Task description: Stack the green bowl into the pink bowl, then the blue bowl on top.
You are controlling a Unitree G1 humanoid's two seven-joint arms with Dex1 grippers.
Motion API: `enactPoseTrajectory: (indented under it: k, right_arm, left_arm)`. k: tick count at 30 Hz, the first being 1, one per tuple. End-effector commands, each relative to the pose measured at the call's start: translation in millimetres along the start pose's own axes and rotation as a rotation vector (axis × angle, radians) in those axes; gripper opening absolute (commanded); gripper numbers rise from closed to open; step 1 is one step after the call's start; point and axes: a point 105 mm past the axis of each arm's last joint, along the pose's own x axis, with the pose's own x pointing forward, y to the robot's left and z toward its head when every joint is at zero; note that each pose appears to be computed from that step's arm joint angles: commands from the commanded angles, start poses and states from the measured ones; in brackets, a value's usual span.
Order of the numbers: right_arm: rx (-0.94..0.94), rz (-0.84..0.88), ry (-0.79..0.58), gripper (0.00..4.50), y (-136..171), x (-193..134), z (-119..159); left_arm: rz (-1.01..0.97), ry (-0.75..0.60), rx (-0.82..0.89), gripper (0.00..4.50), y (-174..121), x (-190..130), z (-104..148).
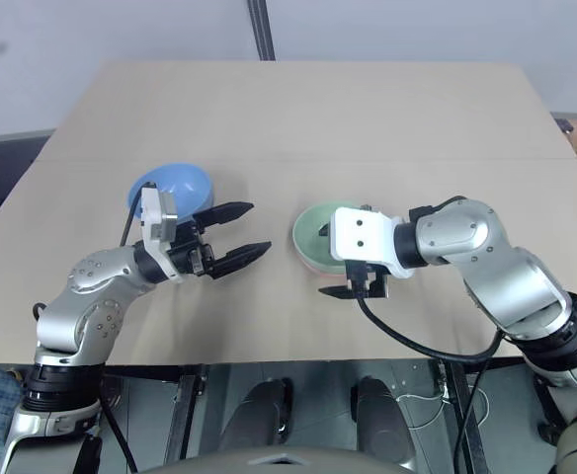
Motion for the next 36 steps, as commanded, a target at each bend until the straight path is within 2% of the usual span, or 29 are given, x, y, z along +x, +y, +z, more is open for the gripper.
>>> enactPoseTrajectory:
  k: [1, 4, 7, 10, 14, 20, 27, 36]
  right_arm:
    - [0.051, -0.090, -0.131, 4.40, -11.3, -23.7, 19.8]
    - [0.138, -0.170, -0.200, 4.40, -17.5, -46.2, 17.1]
    - [0.225, -0.298, -0.235, 4.40, -26.3, -76.6, 2.6]
    - [0.277, -0.385, -0.222, 4.40, -25.4, -103.0, -15.0]
    - [0.314, -0.438, -0.181, 4.40, -16.6, -119.2, -30.6]
    - [0.321, -0.459, -0.187, 4.40, -11.0, -121.7, -32.2]
    - [0.323, -0.470, -0.172, 4.40, -8.7, -121.1, -36.0]
    - [0.325, -0.479, -0.149, 4.40, -11.5, -121.5, -42.4]
  left_arm:
    - [0.020, -0.028, 0.044, 4.50, 0.2, -0.1, 10.2]
    - [0.075, -0.030, 0.056, 4.50, 7.0, -1.2, 11.8]
    - [0.126, -0.015, 0.080, 4.50, 14.6, -2.2, 13.1]
    - [0.150, 0.012, 0.116, 4.50, 20.9, -3.4, 14.3]
    - [0.188, 0.071, 0.170, 4.50, 37.7, -9.0, 14.0]
    - [0.249, 0.228, 0.239, 4.50, 67.4, -20.0, -0.5]
    - [0.291, 0.389, 0.251, 4.50, 82.5, -32.7, -23.8]
    - [0.369, 0.422, 0.274, 4.50, 95.6, -41.0, -27.9]
